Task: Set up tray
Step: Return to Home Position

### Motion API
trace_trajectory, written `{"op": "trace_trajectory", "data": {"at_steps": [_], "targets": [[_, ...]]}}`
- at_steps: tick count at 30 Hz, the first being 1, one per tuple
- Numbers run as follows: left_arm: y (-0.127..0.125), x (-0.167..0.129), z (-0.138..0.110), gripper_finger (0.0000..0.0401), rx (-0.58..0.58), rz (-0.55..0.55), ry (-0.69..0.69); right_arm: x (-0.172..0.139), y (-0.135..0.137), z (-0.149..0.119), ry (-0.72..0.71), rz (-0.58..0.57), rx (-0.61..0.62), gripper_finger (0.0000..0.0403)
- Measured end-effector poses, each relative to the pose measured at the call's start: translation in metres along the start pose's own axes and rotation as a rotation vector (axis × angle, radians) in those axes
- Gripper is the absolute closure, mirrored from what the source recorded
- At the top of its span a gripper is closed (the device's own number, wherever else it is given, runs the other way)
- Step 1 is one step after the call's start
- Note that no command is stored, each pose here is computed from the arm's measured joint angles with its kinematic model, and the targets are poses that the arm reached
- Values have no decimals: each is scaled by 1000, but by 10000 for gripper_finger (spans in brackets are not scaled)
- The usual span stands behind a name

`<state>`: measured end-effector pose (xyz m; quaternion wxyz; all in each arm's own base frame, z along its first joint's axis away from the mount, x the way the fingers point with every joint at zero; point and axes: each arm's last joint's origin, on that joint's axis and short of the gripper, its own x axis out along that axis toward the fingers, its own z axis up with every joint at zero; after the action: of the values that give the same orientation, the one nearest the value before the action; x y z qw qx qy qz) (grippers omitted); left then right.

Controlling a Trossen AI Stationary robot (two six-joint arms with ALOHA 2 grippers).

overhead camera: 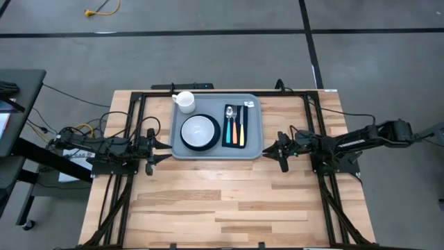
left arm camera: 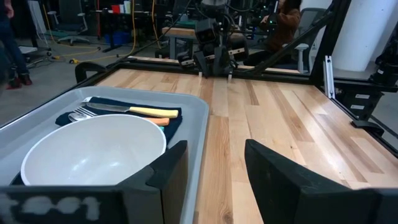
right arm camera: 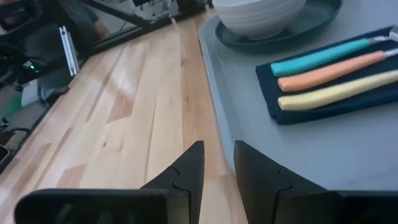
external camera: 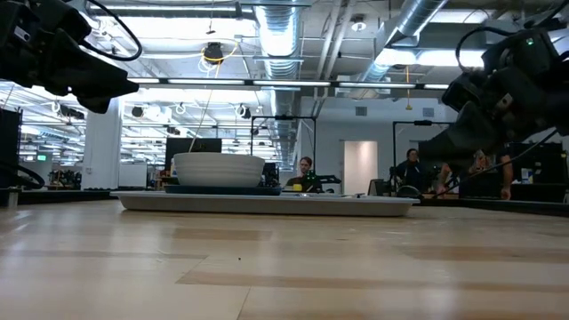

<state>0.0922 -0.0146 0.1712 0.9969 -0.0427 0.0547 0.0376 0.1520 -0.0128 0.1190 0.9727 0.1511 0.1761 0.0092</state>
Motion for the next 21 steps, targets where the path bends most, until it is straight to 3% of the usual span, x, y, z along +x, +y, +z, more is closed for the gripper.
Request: {"op": "trace_trajectory", "data": {"at_steps": [21], "targets": [[0,0,0,253,0,1,0,5,-4,-11,87,-22,17,321]]}}
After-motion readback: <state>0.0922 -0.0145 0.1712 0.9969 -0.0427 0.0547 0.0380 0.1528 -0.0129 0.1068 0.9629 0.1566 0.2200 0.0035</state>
